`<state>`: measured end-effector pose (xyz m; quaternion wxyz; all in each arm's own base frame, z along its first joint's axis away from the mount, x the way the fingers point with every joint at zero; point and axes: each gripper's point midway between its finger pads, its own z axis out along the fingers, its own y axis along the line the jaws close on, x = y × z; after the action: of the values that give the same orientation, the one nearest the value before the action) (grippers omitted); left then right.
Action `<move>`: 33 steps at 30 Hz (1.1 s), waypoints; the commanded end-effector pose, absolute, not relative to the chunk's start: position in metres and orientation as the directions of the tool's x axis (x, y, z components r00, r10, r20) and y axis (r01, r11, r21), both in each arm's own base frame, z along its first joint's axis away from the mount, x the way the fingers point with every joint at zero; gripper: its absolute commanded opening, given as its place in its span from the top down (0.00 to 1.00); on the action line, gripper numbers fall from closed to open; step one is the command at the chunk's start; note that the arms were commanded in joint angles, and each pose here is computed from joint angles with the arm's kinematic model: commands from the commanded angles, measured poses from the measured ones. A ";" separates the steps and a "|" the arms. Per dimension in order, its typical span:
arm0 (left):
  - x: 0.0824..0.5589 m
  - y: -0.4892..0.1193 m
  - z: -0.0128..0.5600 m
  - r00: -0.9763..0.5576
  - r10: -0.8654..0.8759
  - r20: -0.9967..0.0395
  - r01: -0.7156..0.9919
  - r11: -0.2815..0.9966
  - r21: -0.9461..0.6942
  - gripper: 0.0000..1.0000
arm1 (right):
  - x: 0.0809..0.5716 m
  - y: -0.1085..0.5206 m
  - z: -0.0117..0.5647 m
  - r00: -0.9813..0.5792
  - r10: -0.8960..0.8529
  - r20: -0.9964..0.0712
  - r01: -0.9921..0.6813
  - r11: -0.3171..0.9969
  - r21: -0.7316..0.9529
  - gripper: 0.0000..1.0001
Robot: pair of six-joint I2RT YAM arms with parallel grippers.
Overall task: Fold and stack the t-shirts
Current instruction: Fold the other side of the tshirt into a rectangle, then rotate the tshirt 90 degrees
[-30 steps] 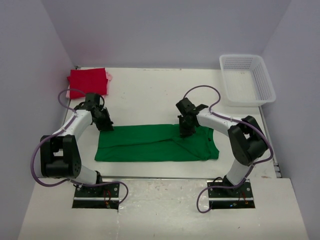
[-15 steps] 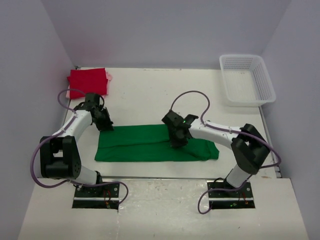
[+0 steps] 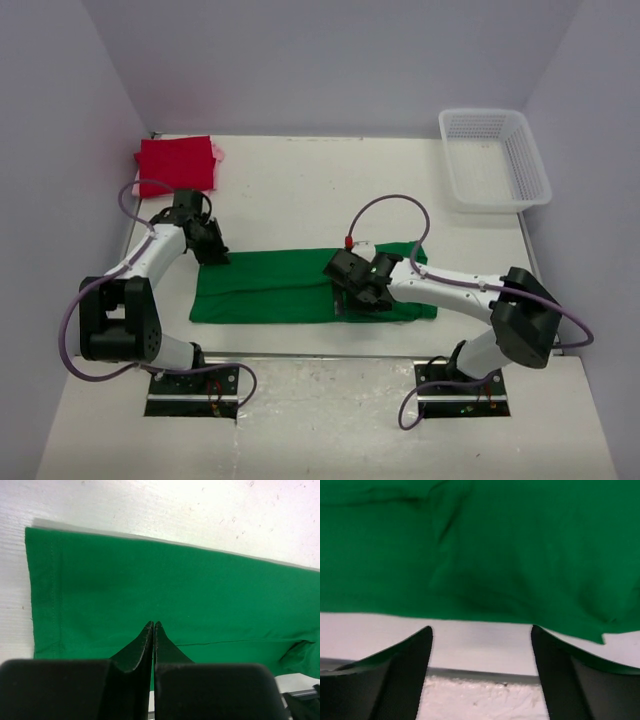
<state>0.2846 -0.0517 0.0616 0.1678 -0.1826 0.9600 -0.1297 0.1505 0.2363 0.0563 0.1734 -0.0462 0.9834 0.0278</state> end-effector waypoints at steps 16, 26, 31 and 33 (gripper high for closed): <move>0.296 -0.062 0.062 -0.902 -0.269 -0.338 -0.217 0.959 -0.183 1.00 | 0.254 0.221 0.071 -0.899 -0.086 -0.430 -0.092 0.996 -0.007 1.00; 0.291 -0.078 0.010 -0.968 -0.138 -0.209 -0.130 0.990 -0.051 1.00 | 0.250 0.236 0.027 -0.945 -0.121 -0.304 -0.121 0.992 -0.019 1.00; 0.285 -0.061 -0.002 -0.968 -0.168 -0.185 -0.182 0.982 0.057 1.00 | 0.240 0.240 0.003 -0.966 -0.145 -0.216 -0.142 0.989 -0.028 1.00; 0.284 -0.060 -0.003 -0.965 -0.193 -0.175 -0.206 0.977 0.061 1.00 | 0.238 0.243 -0.001 -0.970 -0.152 -0.187 -0.151 0.988 -0.021 1.00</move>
<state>0.2875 -0.0808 0.0107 0.0965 -0.0852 0.9915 -0.0207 0.2408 0.2277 0.0123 0.1187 -0.0674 0.9904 -0.0238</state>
